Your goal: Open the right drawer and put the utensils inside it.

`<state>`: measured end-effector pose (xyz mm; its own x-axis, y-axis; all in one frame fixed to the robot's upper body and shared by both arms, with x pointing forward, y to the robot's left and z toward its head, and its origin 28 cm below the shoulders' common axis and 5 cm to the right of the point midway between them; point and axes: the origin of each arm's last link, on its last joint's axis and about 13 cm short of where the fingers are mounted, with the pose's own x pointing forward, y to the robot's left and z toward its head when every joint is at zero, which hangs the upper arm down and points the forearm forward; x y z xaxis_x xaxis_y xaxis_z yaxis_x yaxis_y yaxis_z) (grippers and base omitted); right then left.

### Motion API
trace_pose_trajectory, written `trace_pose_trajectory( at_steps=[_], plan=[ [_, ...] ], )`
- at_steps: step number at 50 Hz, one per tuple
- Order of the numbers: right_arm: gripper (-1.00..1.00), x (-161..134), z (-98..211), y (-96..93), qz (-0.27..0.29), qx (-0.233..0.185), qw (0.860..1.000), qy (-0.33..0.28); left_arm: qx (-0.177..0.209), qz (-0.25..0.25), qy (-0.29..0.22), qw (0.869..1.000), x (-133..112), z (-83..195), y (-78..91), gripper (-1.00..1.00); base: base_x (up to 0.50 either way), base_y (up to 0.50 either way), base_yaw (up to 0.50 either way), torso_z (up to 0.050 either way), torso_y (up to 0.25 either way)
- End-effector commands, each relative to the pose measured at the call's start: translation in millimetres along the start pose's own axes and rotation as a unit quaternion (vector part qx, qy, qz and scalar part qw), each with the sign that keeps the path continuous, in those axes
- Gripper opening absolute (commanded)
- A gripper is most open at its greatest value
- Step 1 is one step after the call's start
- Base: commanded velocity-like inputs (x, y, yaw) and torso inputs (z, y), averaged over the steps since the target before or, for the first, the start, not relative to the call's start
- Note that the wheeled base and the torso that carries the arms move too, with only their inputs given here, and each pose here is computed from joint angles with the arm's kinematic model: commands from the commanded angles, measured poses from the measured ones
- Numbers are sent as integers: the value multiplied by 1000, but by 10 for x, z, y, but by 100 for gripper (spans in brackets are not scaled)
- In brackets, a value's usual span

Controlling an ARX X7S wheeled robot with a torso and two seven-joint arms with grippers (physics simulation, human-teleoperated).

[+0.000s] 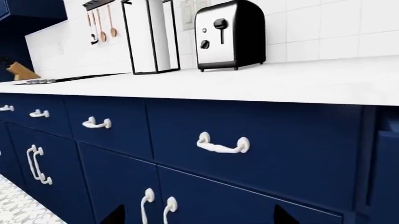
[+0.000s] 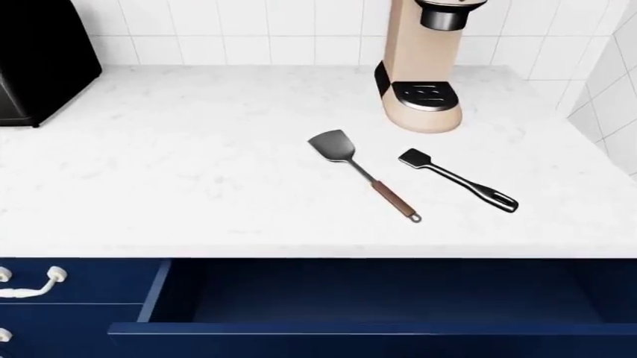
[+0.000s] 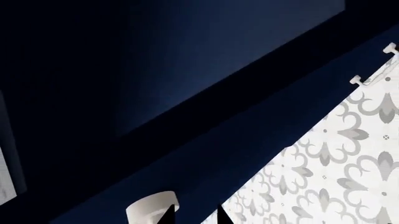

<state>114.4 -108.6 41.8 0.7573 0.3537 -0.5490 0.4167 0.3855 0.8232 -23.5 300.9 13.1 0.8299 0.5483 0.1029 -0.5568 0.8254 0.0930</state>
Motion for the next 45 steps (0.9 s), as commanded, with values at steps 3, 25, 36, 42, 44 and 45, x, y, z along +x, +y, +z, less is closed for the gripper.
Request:
trace_pose_trajectory(
  at_steps=[3,25,36,42,44,45],
  plan=[
    [-100,-193,232,124,88,-50,993,-69,2,3,3,1000,-5,5,37,100,0,0,0,0,3],
    [-100,-348,151,-76,86,-59,993,-55,0,-2,5,1000,-12,16,35,100,0,0,0,3,4],
    [-100,-555,34,-153,110,-81,990,-33,0,-2,3,1000,1,24,27,100,0,0,0,3,4],
    [100,-599,70,-159,114,-89,989,-32,2,-4,4,1000,13,39,17,100,0,-1,-1,2,2],
    [100,-623,73,-179,114,-88,989,-32,2,-4,4,1000,10,39,15,100,0,0,0,5,0],
    [100,-645,65,-195,114,-91,989,-32,3,-4,5,1000,6,38,14,100,0,0,0,0,11]
  ],
)
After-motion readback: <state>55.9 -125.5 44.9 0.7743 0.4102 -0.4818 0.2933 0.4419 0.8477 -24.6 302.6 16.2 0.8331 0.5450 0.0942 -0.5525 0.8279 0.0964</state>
